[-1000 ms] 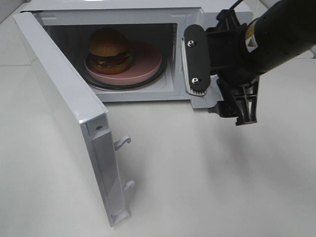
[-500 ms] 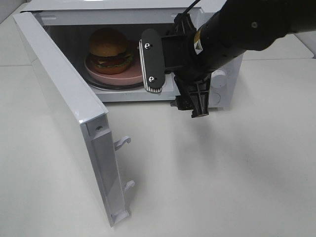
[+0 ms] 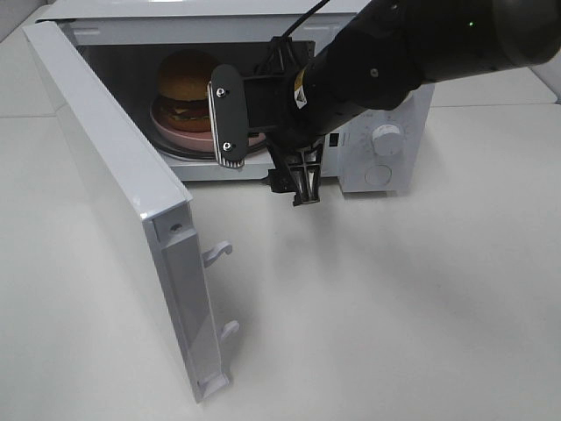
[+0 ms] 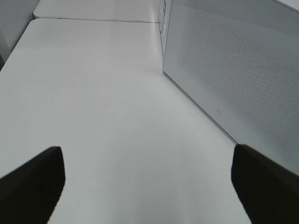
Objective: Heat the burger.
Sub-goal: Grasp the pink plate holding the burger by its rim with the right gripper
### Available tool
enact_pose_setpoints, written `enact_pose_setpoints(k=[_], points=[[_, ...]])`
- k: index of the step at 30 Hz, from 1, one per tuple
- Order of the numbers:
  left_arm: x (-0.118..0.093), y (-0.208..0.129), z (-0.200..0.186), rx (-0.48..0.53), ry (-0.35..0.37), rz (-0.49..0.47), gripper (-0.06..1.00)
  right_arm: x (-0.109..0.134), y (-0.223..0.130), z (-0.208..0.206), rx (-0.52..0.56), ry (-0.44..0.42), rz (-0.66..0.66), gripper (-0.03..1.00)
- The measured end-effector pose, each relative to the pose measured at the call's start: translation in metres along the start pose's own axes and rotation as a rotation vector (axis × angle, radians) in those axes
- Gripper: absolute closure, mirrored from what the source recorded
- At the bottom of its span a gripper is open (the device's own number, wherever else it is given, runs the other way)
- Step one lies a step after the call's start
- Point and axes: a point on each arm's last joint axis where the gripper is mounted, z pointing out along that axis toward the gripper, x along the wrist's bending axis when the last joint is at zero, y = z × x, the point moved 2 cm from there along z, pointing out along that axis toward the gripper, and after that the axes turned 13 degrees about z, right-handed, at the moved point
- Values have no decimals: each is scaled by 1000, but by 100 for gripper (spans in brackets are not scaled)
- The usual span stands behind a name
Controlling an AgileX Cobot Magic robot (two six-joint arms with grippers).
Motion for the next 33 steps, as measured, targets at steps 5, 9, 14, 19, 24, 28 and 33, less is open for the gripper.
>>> enact_pose_setpoints(k=[5, 9, 14, 19, 24, 28, 33], points=[[0, 0, 0, 0, 0, 0, 6, -2, 3, 13, -6, -3, 0, 13], [0, 0, 0, 0, 0, 0, 6, -8, 8, 31, -16, -15, 0, 13], [0, 0, 0, 0, 0, 0, 6, -9, 11, 50, -17, -16, 0, 14], [0, 0, 0, 0, 0, 0, 6, -13, 14, 67, -21, -24, 1, 14], [0, 0, 0, 0, 0, 0, 6, -15, 16, 81, -18, -27, 2, 15], [0, 0, 0, 0, 0, 0, 6, -17, 14, 89, -12, -29, 8, 16], [0, 0, 0, 0, 0, 0, 6, -22, 3, 104, 8, -35, 24, 17]])
